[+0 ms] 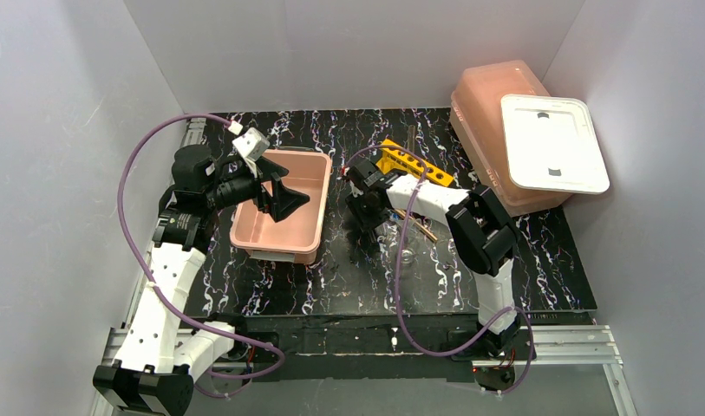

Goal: Organize the chemistry lab equipment

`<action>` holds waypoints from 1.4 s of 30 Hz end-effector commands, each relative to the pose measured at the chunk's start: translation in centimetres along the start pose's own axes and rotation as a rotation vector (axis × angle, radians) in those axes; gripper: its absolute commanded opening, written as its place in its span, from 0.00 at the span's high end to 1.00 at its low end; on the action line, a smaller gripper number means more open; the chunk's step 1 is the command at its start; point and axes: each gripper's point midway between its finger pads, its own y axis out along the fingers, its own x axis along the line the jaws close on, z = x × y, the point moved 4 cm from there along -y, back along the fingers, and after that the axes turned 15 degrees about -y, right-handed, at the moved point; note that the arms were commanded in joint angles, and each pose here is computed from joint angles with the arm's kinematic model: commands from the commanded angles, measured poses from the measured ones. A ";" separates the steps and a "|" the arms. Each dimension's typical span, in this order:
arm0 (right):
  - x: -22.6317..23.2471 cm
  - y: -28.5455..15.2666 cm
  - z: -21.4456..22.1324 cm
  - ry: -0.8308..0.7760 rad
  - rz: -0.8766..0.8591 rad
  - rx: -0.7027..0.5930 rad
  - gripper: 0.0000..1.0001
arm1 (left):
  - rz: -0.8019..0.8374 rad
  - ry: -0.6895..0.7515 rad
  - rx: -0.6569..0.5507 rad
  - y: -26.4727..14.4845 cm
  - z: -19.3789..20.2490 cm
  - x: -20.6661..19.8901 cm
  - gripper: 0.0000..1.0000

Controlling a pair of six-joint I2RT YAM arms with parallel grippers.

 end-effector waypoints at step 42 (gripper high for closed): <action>-1.9 -7.0 -6.1 0.031 0.031 -0.234 0.99 | 0.038 0.065 -0.070 -1.0 -1.6 -2.0 0.02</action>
